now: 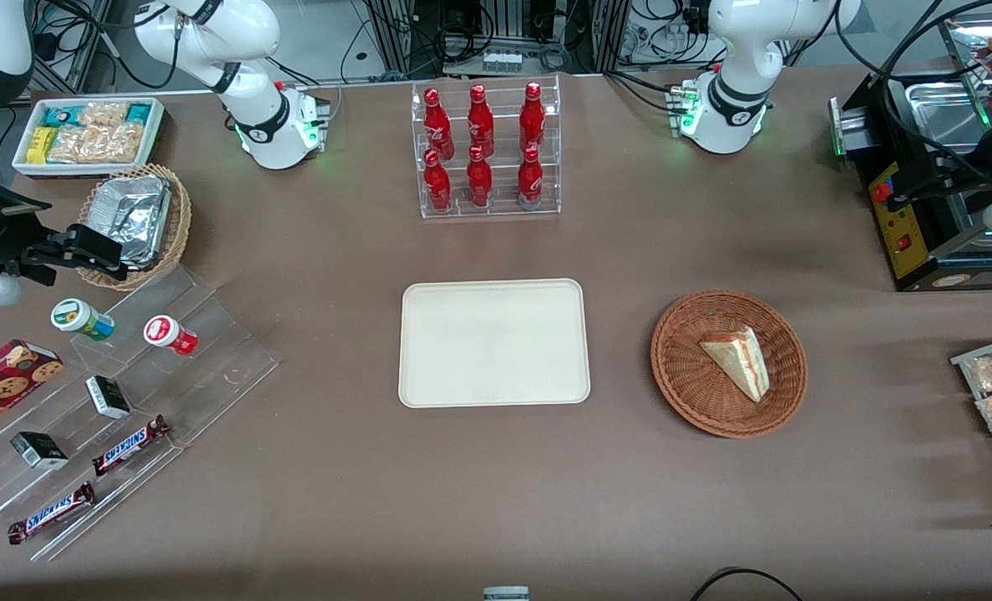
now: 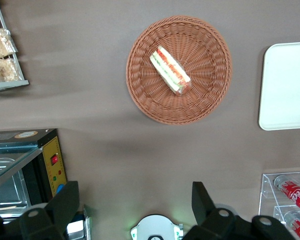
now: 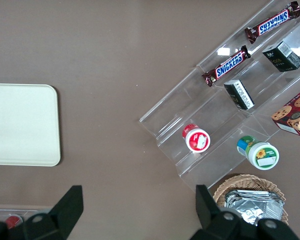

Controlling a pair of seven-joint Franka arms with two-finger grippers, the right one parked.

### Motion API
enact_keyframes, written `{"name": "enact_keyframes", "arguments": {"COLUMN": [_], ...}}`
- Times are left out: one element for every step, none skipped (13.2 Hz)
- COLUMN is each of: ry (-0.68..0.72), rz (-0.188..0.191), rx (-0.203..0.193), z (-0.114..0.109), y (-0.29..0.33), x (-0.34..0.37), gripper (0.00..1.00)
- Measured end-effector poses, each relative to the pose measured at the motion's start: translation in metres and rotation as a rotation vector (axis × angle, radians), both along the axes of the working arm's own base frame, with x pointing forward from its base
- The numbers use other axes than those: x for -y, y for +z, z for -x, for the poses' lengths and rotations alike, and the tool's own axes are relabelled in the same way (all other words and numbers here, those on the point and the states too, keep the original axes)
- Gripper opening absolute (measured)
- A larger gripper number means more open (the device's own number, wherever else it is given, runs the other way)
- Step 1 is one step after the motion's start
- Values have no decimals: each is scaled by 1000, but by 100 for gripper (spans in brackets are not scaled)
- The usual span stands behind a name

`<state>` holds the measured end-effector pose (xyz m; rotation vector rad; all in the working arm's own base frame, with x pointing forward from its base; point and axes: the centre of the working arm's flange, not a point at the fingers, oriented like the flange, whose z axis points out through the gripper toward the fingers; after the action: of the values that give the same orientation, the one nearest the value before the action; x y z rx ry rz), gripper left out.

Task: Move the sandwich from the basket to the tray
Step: 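Move the left gripper from rest toward the wicker basket, then lower the open left gripper over the wrapped sandwich in the basket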

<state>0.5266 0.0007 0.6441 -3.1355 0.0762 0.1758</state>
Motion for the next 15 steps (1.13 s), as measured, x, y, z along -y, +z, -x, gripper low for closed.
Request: {"name": "enact_keyframes", "arguments": {"ry": [-2, -6, -9, -11, -11, -4, 20, 60, 108, 167, 233, 301, 371, 438, 506], "rz": [-3, -6, -8, -9, -11, -16, -27, -39, -49, -57, -64, -73, -83, -90, -88], "rx": [1, -1, -3, -7, -15, -27, -37, -44, -45, -43, -37, -36, -40, -41, -40], "z": [-1, -1, -2, -3, -6, -10, -16, -23, -33, -43, -53, -61, -68, -74, -79], "y": [1, 0, -1, -3, -8, -15, -24, -35, -47, -62, -77, -93, -110, -128, -146], "x": [2, 4, 6, 7, 6, 5, 4, 3, 2, 3, 3, 4, 5, 7, 10], "gripper": [100, 100, 100, 100, 100, 100, 100, 100, 100, 100, 100, 100, 100, 100, 100]}}
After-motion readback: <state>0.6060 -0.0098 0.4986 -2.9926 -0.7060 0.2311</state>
